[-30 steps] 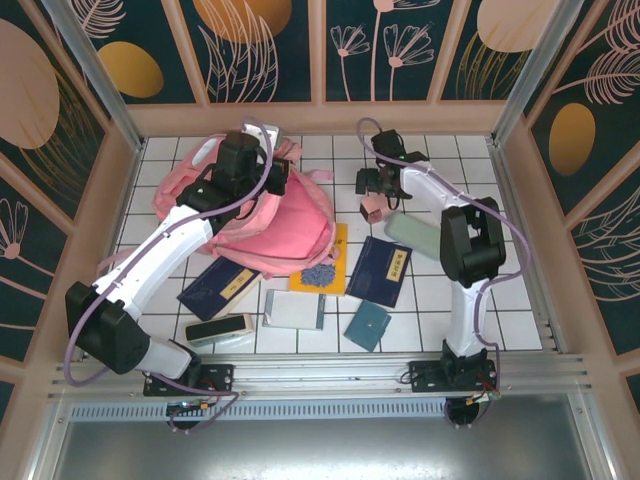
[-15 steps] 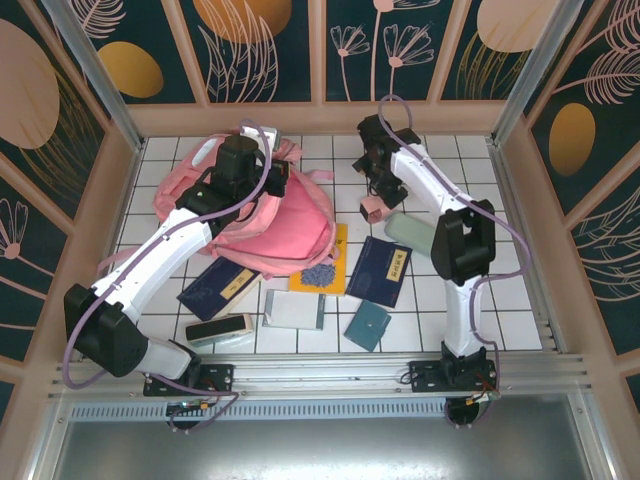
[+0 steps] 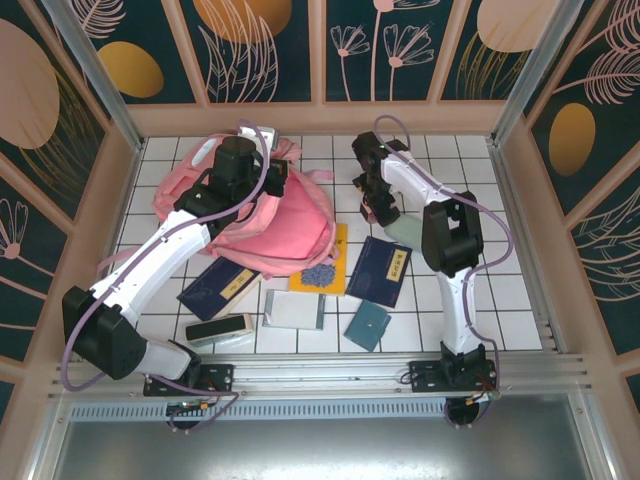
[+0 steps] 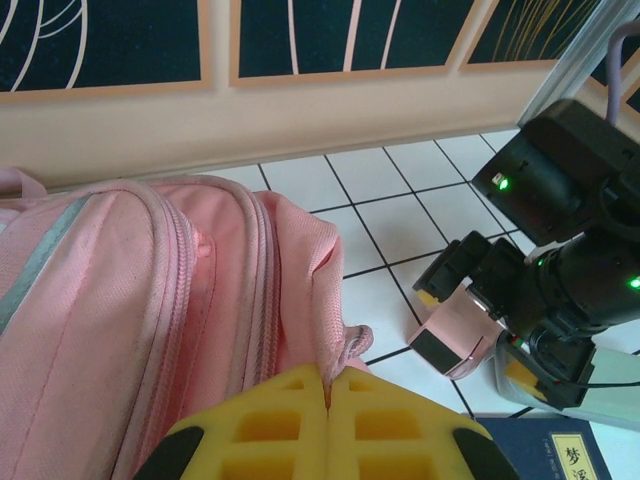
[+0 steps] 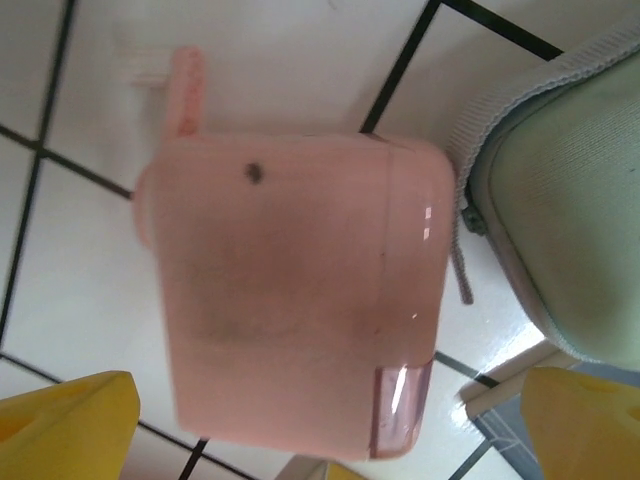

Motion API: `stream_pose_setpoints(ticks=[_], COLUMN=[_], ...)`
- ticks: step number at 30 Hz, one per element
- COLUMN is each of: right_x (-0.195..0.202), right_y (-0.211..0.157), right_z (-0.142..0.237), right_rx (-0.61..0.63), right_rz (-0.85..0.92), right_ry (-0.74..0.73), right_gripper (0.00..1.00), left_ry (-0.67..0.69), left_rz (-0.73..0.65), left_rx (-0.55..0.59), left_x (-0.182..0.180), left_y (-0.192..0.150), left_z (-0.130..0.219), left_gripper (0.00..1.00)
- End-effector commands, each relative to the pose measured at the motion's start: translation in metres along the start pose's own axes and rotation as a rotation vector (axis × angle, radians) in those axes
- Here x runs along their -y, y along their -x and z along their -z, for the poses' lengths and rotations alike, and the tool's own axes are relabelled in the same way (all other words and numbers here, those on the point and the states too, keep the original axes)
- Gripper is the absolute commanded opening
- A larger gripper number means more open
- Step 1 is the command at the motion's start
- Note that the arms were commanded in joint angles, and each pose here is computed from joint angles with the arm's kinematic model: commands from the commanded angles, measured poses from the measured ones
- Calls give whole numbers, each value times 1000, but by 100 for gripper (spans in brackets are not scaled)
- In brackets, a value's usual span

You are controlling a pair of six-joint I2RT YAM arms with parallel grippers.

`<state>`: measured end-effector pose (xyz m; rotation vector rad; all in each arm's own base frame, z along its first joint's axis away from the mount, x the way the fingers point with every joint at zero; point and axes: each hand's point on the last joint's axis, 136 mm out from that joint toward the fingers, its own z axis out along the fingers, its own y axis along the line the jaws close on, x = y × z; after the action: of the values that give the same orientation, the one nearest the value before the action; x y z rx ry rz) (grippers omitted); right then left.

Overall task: Pack the student bag
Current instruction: Pick up the loose stationery from the top-center of the table, then place the loose stationery in the student bag.

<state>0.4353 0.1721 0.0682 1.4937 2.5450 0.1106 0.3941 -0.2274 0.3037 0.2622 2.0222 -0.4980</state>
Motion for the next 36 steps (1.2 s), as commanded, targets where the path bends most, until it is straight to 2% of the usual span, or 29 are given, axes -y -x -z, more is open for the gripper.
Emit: stream_pose_setpoints(ticks=[1, 4, 7, 13, 18, 22, 25, 30, 32, 36], right_x=[1, -1, -3, -9, -15, -28, -37, -41, -40, -31], right_y=[4, 6, 7, 7, 12, 19, 19, 10, 0, -38], right_z=[-13, -21, -29, -32, -19, 18, 53, 144, 173, 214], right_rx=[-11, -11, -18, -8, 23, 113, 171, 412, 428, 364], right_rz=[-50, -54, -50, -26, 14, 116, 211, 412, 465, 602], right_ry=[3, 20, 38, 70, 111, 216, 328, 553, 682, 907], right_gripper=[97, 95, 87, 65, 48, 37, 40, 38, 35, 30], left_ry=[-52, -53, -48, -61, -62, -90, -101, -89, -93, -44], left_rz=[14, 13, 11, 11, -21, -50, -61, -87, -116, -135], left_rx=[134, 134, 133, 135, 131, 132, 130, 176, 195, 214], left_x=[11, 11, 10, 12, 14, 21, 26, 28, 31, 24], left_y=[37, 37, 36, 36, 39, 48, 57, 81, 89, 99], left_z=[18, 18, 17, 17, 19, 24, 29, 50, 59, 67], left_gripper=[0, 0, 0, 0, 0, 0, 0, 0, 0, 0])
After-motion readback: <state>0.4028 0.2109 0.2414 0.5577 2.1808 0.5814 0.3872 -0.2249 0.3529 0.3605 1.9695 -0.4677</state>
